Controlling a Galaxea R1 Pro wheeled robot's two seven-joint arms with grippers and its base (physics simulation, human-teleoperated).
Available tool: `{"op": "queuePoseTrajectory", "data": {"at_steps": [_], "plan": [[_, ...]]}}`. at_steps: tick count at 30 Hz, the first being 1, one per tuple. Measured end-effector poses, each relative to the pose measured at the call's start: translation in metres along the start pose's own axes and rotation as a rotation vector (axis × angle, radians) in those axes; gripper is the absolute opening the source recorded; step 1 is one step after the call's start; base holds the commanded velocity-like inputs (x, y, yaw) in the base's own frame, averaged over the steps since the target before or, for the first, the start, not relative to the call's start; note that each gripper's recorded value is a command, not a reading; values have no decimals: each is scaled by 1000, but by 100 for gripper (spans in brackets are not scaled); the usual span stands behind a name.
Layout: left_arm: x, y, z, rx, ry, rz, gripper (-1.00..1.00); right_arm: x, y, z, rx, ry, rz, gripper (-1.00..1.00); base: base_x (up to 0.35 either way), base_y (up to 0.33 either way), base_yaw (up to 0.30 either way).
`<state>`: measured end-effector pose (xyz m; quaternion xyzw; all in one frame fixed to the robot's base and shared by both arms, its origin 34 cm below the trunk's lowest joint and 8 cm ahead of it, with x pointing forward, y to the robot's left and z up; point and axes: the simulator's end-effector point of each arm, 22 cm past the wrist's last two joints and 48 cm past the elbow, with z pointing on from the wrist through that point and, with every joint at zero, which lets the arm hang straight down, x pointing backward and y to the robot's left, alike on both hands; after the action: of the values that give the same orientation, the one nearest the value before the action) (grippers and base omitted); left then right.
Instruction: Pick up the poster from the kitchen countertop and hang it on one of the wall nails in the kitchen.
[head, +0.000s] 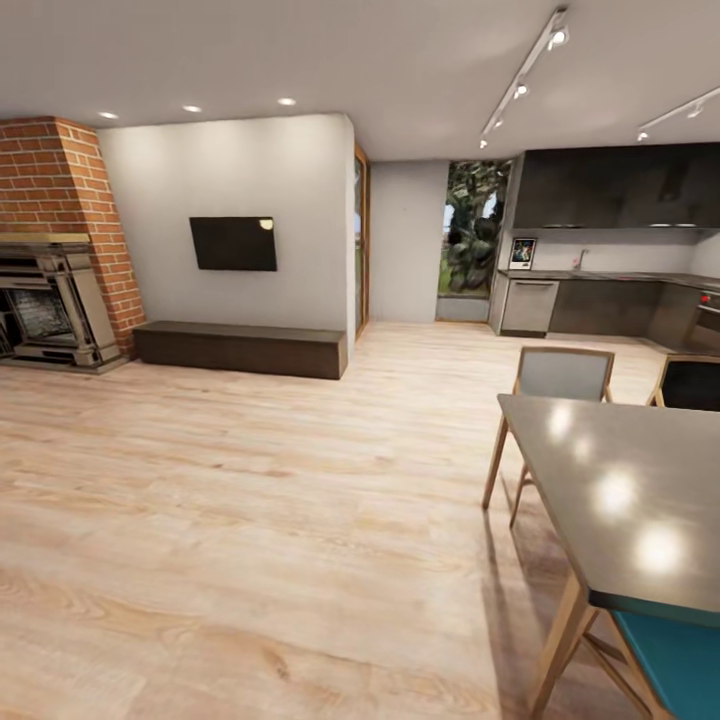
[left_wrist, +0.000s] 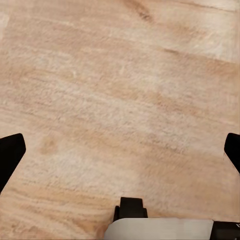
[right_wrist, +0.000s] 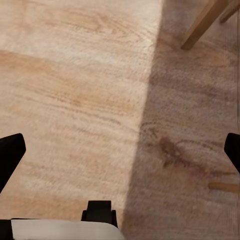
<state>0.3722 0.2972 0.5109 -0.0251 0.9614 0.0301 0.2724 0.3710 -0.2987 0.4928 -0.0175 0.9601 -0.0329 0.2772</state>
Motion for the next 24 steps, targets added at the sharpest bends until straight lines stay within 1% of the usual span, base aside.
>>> {"op": "queuePoseTrajectory", "data": {"at_steps": [3,12,17,24], "plan": [[0,0,0,0,0,0,100,0,-6,0,7,-1,-4,100,340,-66,0],[0,1,0,-1,1,0,100,0,-7,0,8,-1,-6,100,342,8,0],[0,1,0,-1,1,0,100,0,-7,0,7,-1,-6,100,342,107,0],[1,1,0,-1,2,0,100,0,-7,0,7,-1,-6,100,335,163,0]]}}
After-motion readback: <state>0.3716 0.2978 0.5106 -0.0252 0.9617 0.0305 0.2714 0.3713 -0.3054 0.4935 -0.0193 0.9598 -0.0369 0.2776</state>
